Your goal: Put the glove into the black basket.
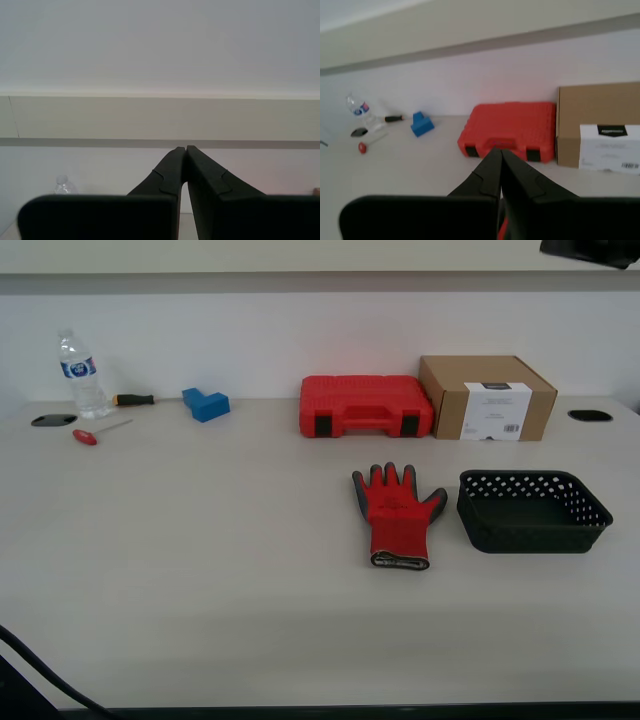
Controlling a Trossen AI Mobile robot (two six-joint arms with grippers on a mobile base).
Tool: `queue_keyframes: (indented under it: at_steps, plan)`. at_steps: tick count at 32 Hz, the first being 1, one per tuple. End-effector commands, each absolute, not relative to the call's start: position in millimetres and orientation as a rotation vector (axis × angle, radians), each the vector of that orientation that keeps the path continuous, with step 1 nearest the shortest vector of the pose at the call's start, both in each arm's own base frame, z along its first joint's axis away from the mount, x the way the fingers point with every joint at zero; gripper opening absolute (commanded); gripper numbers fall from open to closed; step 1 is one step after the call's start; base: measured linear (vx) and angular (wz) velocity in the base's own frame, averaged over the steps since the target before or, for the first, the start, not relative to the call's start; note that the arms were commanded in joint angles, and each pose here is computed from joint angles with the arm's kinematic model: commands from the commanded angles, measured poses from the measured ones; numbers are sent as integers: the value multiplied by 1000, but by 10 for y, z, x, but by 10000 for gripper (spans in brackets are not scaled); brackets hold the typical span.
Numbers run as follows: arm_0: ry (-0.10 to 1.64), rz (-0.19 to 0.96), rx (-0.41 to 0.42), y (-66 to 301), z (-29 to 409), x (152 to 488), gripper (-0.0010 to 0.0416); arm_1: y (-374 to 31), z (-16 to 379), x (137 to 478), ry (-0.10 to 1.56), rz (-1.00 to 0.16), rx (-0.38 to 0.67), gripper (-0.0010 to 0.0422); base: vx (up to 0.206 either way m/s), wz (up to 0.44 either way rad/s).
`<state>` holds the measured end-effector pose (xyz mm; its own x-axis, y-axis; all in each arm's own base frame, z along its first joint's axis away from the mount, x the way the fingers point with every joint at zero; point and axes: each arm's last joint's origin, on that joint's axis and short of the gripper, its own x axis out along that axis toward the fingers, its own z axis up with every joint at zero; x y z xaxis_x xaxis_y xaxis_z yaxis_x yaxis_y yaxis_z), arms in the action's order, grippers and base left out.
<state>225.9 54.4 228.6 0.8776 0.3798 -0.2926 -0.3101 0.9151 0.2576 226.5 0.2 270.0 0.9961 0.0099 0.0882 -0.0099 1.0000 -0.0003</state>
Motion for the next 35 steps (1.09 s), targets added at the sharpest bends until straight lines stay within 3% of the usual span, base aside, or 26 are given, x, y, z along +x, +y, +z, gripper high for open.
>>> queue_keyframes:
  at_steps: [1, 8, 22, 28, 35]
  plan:
    - [466, 387, 193, 662, 2250, 2347, 1, 4, 2704, 2266, -91, 11, 0, 0, 0, 0]
    - [702, 447, 131, 1010, 2143, 2676, 1, 3, 2703, 2266, -91, 11, 0, 0, 0, 0]
    - [1107, 515, -11, 1784, 1392, 3166, 1, 4, 2703, 2266, -91, 11, 0, 0, 0, 0]
    - [1179, 446, -91, 1886, 1081, 3203, 1, 4, 2704, 2266, -91, 11, 0, 0, 0, 0]
    - [1206, 278, -208, 1826, 848, 3215, 1, 4, 2703, 2266, -91, 11, 0, 0, 0, 0]
